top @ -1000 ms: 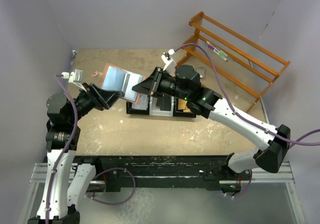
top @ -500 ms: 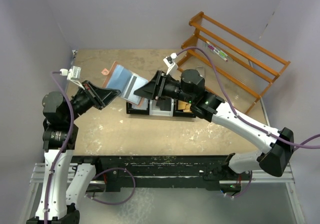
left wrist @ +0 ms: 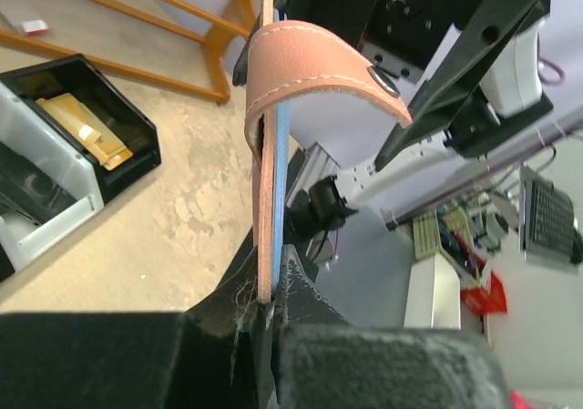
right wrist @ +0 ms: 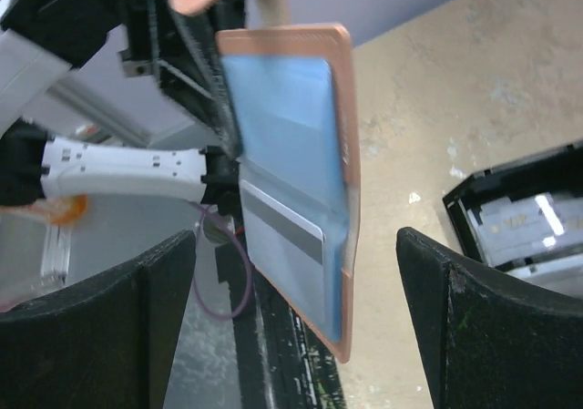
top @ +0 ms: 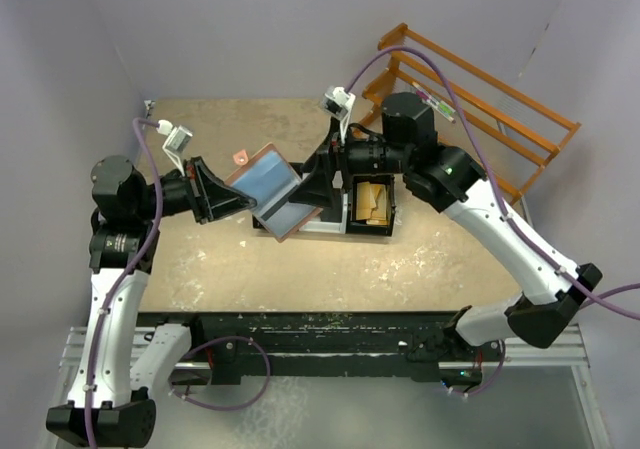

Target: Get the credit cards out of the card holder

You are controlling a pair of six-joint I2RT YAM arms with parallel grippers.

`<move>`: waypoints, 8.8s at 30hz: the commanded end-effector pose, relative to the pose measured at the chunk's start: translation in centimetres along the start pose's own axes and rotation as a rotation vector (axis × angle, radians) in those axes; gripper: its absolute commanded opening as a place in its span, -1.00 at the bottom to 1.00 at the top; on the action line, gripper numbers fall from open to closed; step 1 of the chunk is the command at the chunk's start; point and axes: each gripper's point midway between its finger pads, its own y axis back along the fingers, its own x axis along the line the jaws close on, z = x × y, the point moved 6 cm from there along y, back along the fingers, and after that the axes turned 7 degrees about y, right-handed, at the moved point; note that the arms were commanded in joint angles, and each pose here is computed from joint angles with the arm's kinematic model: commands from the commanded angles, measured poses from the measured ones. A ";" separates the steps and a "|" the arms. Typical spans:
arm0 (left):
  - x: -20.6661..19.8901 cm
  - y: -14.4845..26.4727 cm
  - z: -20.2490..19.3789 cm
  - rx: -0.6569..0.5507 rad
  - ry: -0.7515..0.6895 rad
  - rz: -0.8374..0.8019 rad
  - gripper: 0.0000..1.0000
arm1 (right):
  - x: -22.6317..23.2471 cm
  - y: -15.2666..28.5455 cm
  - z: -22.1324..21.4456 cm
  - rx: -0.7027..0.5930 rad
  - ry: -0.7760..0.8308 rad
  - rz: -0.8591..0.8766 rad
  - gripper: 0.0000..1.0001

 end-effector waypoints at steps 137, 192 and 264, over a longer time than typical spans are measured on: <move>2.3 0.7 0.3 0.241 -0.042 -0.064 -1.00 | 1.1 -5.5 0.3 -0.151 -0.214 0.247 -0.47; -0.4 1.1 0.6 0.233 -0.070 -0.214 -0.98 | 2.0 -4.7 0.0 -0.163 -0.287 0.335 -1.00; -2.0 1.5 0.2 0.241 -0.082 -0.278 -0.99 | 0.1 -3.3 0.6 -0.242 -0.354 0.333 -1.00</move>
